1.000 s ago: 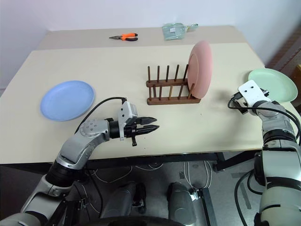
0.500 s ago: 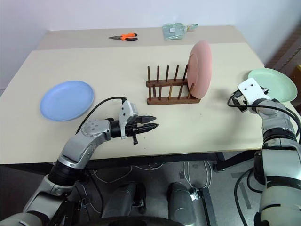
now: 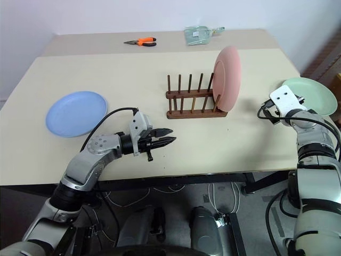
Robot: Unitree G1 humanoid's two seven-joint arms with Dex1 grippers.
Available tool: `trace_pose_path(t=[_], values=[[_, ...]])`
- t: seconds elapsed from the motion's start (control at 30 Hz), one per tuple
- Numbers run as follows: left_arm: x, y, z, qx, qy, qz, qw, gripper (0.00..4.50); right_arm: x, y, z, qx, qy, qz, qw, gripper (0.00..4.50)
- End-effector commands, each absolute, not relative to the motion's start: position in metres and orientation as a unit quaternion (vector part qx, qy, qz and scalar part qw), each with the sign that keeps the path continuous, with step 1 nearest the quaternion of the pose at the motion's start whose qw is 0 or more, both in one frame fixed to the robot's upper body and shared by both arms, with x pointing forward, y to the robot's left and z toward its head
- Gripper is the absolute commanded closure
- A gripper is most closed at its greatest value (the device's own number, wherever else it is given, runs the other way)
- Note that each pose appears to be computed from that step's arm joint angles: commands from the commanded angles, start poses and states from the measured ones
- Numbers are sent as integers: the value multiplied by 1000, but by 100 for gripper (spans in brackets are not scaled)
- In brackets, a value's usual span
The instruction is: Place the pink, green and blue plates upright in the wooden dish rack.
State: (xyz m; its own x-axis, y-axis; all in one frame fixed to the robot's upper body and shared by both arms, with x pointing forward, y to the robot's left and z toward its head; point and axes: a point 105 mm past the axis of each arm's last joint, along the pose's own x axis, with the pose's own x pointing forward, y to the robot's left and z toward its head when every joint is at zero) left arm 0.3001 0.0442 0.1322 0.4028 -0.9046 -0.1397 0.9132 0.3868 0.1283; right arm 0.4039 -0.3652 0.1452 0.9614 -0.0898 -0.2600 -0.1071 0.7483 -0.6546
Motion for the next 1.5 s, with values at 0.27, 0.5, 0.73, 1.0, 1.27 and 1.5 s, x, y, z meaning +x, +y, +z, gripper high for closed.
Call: trace_pose_path(t=[0.27,0.5,0.73,1.0,1.27,1.5], values=[[298,44,142,95,2,-543,834,322,408,-362,177,-373,95,16,923,24],[298,45,142,96,4,-543,834,322,401,-361,163,-347,137,57,926,24],[298,45,141,98,4,-544,834,322,396,-375,152,-339,189,29,921,24],[297,48,140,100,4,-538,837,322,393,-371,148,-292,218,60,929,321],[296,51,141,102,4,-533,840,322,394,-369,162,-279,183,65,940,448],[307,75,144,112,3,-493,863,322,385,-340,318,-363,-102,-3,926,448]])
